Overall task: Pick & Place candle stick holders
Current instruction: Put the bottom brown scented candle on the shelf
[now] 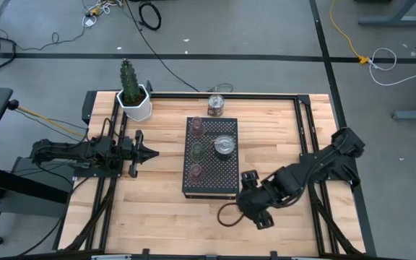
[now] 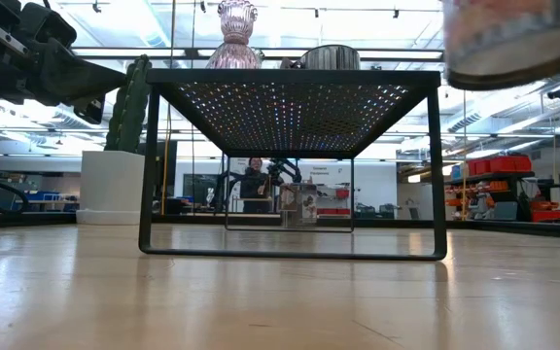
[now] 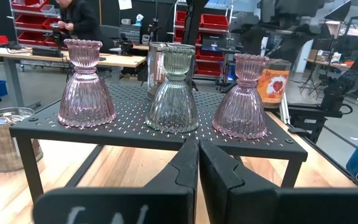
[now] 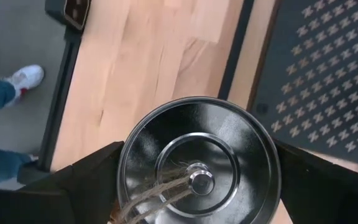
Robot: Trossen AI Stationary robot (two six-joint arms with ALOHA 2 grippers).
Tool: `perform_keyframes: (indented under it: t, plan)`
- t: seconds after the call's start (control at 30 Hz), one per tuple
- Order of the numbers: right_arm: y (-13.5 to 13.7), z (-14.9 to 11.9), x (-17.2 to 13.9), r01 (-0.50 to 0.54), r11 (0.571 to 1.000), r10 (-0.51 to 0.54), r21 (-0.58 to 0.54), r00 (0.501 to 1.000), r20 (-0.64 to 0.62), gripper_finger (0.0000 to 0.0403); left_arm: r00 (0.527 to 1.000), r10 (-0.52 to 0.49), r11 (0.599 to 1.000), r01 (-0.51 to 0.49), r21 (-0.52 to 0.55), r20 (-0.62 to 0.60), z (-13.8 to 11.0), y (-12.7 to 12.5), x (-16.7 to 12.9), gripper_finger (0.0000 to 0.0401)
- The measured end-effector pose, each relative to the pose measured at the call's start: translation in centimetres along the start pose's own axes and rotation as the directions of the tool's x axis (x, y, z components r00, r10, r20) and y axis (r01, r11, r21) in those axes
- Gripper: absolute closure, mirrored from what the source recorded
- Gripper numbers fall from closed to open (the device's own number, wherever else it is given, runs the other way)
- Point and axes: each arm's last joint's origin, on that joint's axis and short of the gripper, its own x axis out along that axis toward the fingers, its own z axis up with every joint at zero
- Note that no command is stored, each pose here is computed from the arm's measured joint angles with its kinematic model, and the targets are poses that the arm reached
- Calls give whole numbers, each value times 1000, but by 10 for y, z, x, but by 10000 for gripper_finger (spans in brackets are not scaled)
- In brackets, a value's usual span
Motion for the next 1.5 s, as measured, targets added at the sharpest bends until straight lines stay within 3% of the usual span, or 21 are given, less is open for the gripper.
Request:
perform_keyframes:
  t: [0.4,0.63,0.9,1.13,1.5]
  plan:
    - [-33,33,3,13,974,-13,225,1000,-3,34,1000,0,1000,0,0,0,0,0,0,383]
    - [-44,37,2,9,944,-10,330,1000,2,34,1000,0,1000,0,0,0,0,0,0,383]
    - [-41,35,-3,-47,937,49,345,999,3,34,1000,0,1000,0,0,0,0,0,0,383]
    - [-41,27,-30,-94,958,79,271,995,67,34,1000,0,1000,0,0,0,0,0,0,383]
    - [-65,26,-44,-25,989,8,148,993,116,34,1000,0,1000,0,0,0,0,0,0,383]
